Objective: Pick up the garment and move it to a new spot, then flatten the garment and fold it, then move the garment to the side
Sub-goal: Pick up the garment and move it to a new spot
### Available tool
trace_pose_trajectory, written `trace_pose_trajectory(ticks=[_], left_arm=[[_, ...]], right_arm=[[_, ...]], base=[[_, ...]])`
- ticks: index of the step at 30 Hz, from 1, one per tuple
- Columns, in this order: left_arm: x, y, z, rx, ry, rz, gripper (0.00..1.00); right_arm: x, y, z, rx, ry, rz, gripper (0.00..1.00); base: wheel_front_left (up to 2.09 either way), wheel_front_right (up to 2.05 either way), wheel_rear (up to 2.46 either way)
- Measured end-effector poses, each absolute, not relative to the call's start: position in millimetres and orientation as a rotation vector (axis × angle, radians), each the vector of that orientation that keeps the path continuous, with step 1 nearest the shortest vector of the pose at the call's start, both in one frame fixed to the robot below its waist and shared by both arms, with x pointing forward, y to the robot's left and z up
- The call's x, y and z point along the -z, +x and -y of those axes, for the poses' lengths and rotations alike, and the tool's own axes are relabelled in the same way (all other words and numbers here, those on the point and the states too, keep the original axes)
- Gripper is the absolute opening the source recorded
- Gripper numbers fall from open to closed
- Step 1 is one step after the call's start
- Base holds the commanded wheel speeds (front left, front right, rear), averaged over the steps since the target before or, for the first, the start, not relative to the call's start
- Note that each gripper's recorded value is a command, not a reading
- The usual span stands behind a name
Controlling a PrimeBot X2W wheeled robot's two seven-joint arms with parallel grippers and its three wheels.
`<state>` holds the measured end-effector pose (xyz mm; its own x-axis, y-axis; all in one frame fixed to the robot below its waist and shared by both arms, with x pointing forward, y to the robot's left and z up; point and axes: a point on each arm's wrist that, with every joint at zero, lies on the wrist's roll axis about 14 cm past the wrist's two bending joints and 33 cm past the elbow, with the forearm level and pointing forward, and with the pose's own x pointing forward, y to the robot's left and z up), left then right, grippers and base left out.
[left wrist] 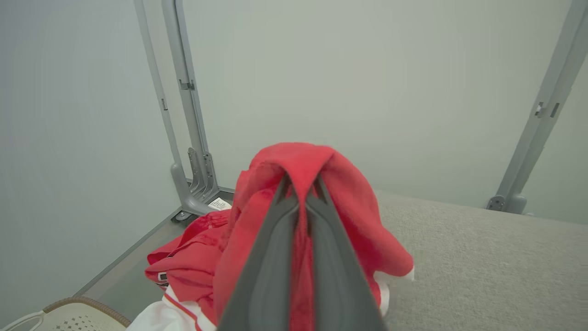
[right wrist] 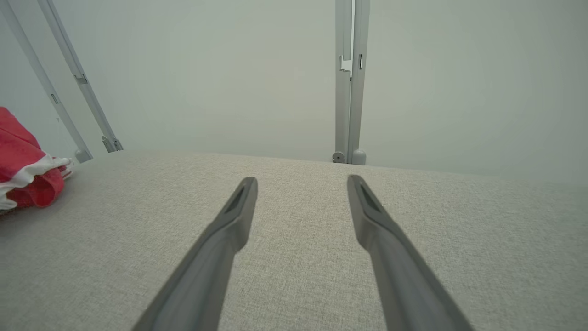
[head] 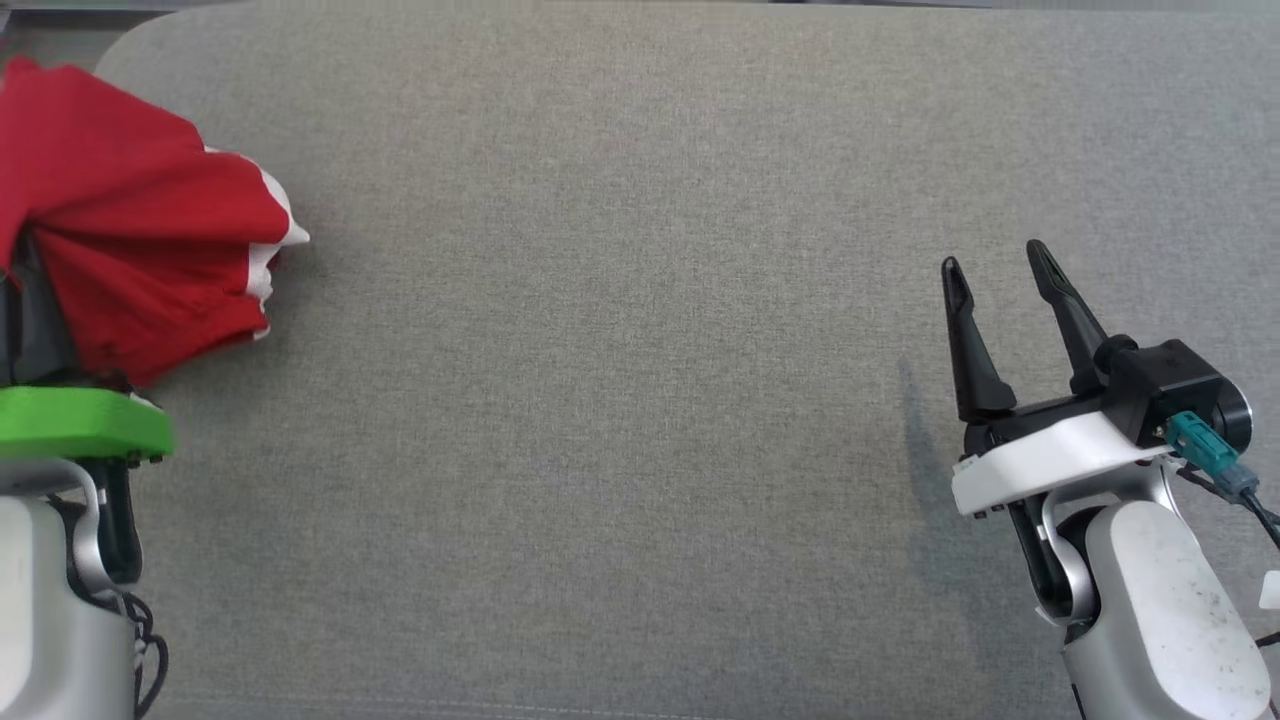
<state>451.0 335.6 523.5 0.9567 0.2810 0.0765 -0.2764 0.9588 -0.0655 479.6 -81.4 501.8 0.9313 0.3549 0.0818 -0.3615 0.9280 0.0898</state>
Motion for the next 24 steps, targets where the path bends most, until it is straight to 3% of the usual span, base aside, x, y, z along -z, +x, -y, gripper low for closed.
trace_pose_trajectory(ticks=[8, 15, 24], left_arm=[[-574.1, 411.0, -291.7, -0.225, -0.043, 0.225, 0.0], [-585.4, 399.9, -246.8, -0.131, -0.056, 0.222, 0.0], [-569.1, 420.6, -134.0, 0.196, -0.121, 0.14, 0.0]], right_arm=[[-527.0, 459.0, 96.1, -0.321, 0.108, 0.123, 1.0], [-534.8, 444.5, 125.0, -0.239, 0.109, 0.144, 1.0], [-535.8, 429.9, 165.3, -0.125, 0.1, 0.15, 1.0]], base=[[0.0, 0.0, 0.0], [0.0, 0.0, 0.0], [0.0, 0.0, 0.0]])
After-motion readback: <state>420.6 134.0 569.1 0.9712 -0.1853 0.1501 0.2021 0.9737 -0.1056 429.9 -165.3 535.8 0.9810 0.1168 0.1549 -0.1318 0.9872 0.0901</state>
